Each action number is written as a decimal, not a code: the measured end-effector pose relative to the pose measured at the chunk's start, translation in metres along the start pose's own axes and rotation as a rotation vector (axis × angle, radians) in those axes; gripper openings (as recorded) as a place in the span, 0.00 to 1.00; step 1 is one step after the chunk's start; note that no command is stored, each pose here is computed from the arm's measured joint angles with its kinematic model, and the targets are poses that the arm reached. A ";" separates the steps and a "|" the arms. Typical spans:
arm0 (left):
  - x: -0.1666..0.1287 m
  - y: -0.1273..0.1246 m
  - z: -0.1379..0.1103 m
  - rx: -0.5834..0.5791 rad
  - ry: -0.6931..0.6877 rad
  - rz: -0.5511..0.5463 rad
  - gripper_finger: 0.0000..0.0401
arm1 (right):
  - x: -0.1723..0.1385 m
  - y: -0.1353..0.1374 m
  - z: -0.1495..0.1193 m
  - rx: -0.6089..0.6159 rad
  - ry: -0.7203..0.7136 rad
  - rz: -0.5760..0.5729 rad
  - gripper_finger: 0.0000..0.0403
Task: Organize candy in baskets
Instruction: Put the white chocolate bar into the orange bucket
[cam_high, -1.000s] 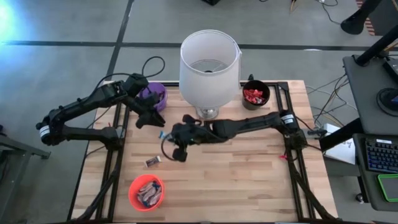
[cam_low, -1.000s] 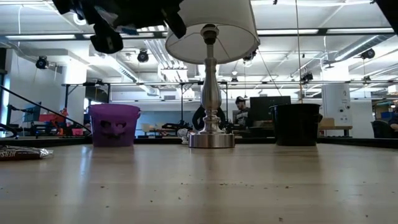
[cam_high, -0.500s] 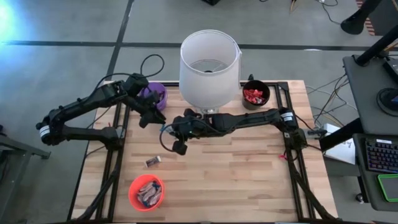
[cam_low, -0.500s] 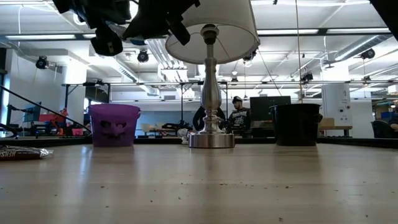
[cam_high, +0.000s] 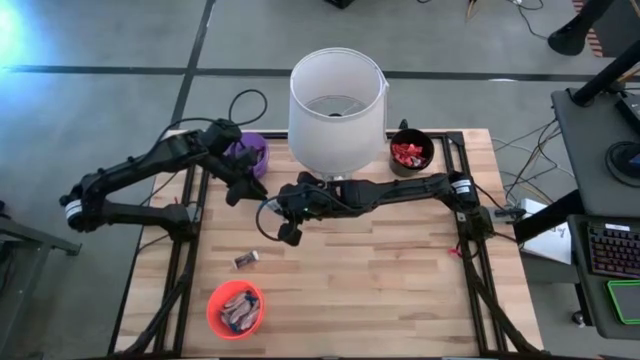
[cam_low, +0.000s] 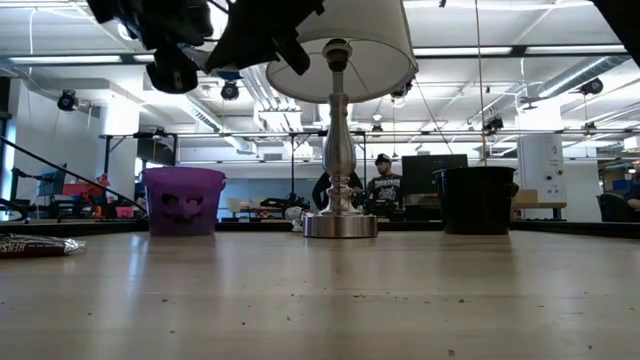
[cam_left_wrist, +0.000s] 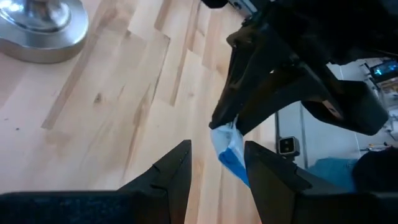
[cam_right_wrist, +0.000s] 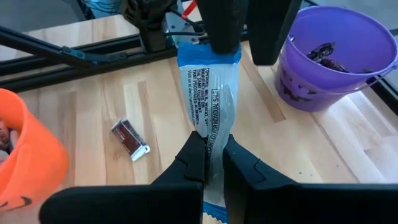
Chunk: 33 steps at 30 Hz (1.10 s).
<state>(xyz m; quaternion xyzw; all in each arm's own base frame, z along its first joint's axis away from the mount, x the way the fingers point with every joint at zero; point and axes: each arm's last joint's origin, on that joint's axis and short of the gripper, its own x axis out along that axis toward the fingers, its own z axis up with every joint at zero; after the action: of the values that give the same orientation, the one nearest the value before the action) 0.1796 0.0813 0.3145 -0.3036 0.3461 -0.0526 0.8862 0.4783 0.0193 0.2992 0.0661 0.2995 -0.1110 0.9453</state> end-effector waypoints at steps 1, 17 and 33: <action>0.001 0.000 0.000 -0.001 0.007 -0.007 0.32 | 0.000 0.000 0.000 0.000 -0.001 -0.001 0.03; 0.022 0.000 0.007 0.082 0.033 -0.008 0.27 | 0.001 -0.008 0.003 0.003 -0.019 -0.029 0.03; 0.022 0.000 0.004 0.134 0.054 0.008 0.02 | 0.001 -0.008 0.003 0.021 -0.019 -0.025 0.24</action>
<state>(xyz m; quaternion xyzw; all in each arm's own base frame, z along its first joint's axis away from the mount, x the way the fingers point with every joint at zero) 0.1987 0.0771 0.3044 -0.2404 0.3669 -0.0803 0.8951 0.4793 0.0109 0.3008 0.0714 0.2901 -0.1264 0.9459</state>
